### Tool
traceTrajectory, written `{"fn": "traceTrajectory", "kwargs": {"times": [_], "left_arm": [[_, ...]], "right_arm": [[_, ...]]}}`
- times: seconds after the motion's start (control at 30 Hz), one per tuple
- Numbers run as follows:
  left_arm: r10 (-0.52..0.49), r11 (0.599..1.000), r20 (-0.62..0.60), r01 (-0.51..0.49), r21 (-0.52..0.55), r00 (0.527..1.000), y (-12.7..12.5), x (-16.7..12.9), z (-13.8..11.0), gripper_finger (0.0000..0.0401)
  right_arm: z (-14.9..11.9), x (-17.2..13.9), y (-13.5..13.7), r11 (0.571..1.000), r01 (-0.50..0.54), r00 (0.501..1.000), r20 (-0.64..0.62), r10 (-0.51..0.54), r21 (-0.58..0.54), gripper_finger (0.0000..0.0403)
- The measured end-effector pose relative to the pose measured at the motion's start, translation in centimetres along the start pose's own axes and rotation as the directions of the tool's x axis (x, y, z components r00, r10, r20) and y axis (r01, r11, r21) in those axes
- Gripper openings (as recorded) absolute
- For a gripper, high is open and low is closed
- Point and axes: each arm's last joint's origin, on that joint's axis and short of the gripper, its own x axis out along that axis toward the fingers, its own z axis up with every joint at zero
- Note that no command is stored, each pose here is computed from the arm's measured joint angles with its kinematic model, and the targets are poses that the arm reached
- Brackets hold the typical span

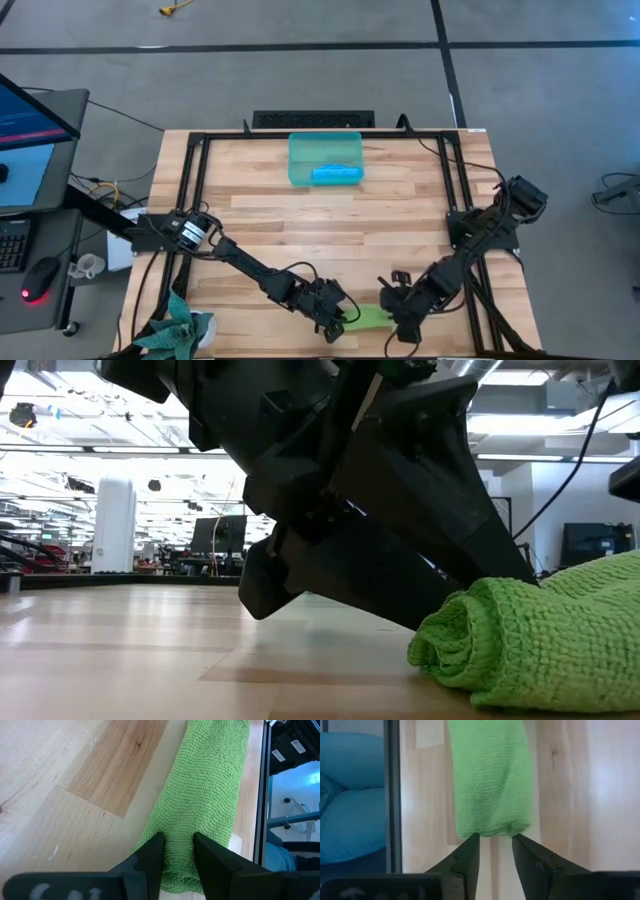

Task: Roll microfiber towels into tight, uniform cylinder then place into a basket
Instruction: Put the green microfiber cloth into the blue bin

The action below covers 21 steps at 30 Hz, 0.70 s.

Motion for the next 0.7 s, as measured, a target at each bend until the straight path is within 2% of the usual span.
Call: {"fn": "traceTrajectory", "kwargs": {"times": [0.2, 0.33, 0.47, 0.6, 0.7], "left_arm": [[-0.001, 1.0, -0.001, 0.001, 0.0, 1.0, 0.0, 0.0, 0.0, 0.0099], [0.0, 1.0, -0.001, 0.0, 0.0, 1.0, 0.0, 0.0, 0.0, 0.0099], [-0.001, 1.0, -0.001, 0.001, 0.0, 1.0, 0.0, 0.0, 0.0, 0.0098], [-0.001, 1.0, -0.002, 0.001, 0.001, 1.0, 0.0, 0.0, 0.0, 0.0098], [-0.001, 1.0, -0.002, 0.001, 0.007, 1.0, 0.0, 0.0, 0.0, 0.0098]], "right_arm": [[-0.5, -0.1, 0.6, 1.0, -0.007, 1.0, 0.006, 0.006, 0.023, 0.0137], [-0.6, -1.1, 1.3, 0.999, -0.03, 0.998, 0.055, 0.029, 0.011, 0.0136], [-0.4, -3.1, 2.1, 1.0, -0.017, 0.974, 0.224, 0.02, -0.017, 0.0136], [-0.1, -3.5, 2.7, 0.992, 0.118, 0.894, 0.44, -0.086, -0.048, 0.0134], [-0.1, -2.5, 2.7, 0.985, 0.16, 0.887, 0.447, -0.113, -0.068, 0.0135]]}}
